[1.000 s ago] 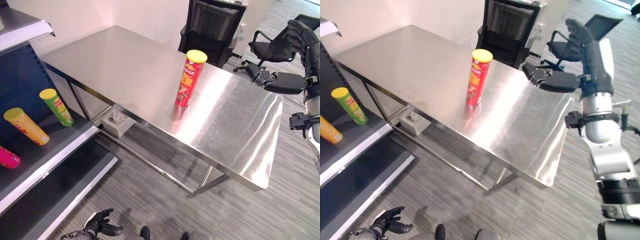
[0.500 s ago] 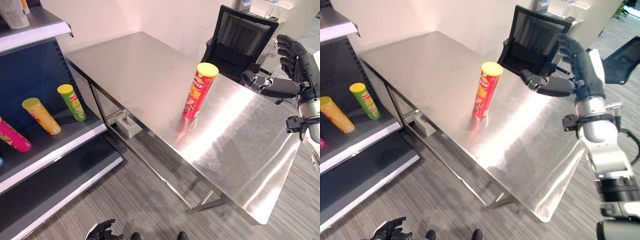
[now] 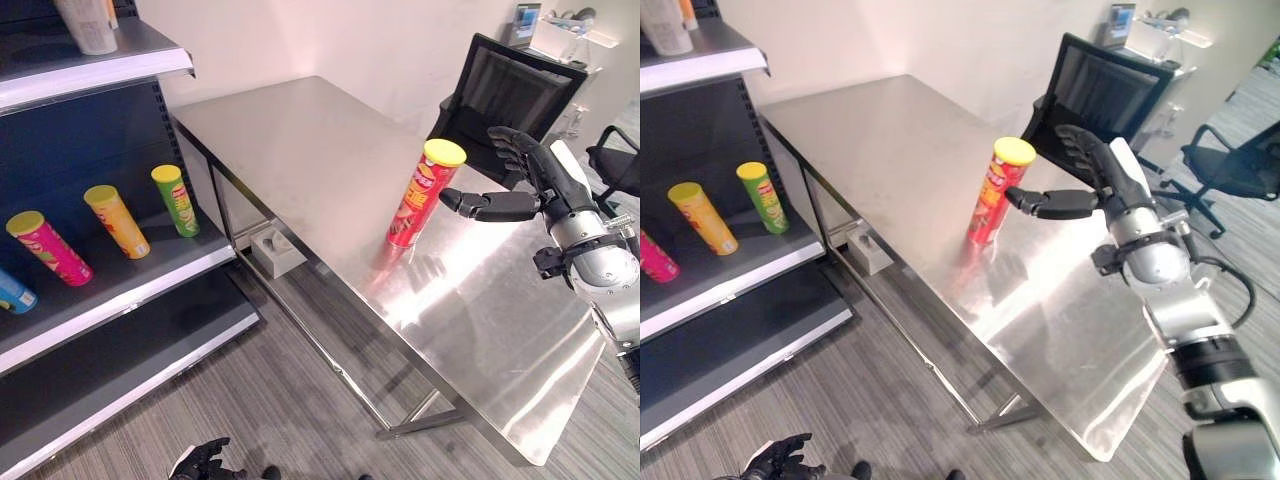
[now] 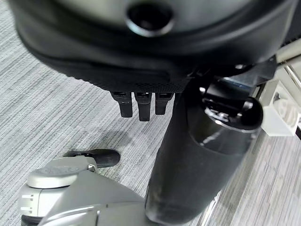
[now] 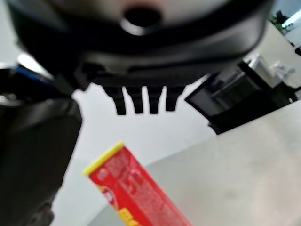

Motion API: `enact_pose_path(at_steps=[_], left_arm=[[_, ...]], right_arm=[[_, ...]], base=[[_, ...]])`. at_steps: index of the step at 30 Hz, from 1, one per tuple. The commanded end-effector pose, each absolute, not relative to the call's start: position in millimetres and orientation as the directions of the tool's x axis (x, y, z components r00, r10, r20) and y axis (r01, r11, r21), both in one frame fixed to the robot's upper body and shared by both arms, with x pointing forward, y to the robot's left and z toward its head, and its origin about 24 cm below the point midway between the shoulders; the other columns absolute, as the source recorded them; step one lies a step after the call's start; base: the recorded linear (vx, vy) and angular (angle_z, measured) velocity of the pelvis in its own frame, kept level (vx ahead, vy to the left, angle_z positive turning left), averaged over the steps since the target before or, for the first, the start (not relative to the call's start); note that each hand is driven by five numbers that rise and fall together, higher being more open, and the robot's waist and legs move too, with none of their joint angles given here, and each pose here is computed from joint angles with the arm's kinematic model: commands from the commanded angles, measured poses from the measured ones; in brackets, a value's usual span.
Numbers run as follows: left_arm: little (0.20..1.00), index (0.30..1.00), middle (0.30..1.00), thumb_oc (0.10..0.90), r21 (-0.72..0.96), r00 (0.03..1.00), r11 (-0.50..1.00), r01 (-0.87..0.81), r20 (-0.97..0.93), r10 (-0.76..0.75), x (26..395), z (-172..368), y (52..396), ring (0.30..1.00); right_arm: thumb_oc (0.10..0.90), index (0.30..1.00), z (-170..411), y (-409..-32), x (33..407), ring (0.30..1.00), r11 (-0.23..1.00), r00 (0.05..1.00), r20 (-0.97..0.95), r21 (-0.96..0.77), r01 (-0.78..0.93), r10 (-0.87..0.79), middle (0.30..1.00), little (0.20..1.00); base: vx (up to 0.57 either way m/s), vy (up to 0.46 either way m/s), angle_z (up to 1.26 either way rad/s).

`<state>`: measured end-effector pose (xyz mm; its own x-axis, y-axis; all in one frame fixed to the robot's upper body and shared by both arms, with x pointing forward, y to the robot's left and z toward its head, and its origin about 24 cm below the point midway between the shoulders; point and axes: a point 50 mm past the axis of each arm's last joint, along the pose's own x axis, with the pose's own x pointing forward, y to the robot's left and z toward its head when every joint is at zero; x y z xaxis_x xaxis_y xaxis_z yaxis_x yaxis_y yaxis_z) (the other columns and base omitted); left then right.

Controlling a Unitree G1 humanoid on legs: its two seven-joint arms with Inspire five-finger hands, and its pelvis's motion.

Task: Put the goods on the table back onto the shelves and tidy them up.

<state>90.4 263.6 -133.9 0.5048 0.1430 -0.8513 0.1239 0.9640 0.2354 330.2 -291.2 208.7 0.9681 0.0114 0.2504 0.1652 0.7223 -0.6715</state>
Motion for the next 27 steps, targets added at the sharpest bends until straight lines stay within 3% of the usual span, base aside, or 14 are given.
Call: enact_pose_path(at_steps=[1, 27], left_arm=[[0.900, 0.900, 0.900, 0.800, 0.286, 0.541, 0.941, 0.182, -0.828, 0.147, 96.0, -129.1, 268.9, 0.900], [0.900, 0.900, 0.900, 0.800, 0.303, 0.557, 0.940, 0.157, -0.813, 0.169, 100.0, -126.6, 269.7, 0.900]], right_arm=[[0.800, 0.900, 280.3, -290.5, 332.1, 0.900, 0.672, 0.872, 0.489, -0.646, 0.364, -0.002, 0.900, 0.900], [0.800, 0.900, 283.6, -290.9, 349.3, 0.900, 0.699, 0.859, 0.501, -0.577, 0.422, -0.105, 0.900, 0.900]], base=[[0.01, 0.003, 0.11], [0.01, -0.005, 0.08]])
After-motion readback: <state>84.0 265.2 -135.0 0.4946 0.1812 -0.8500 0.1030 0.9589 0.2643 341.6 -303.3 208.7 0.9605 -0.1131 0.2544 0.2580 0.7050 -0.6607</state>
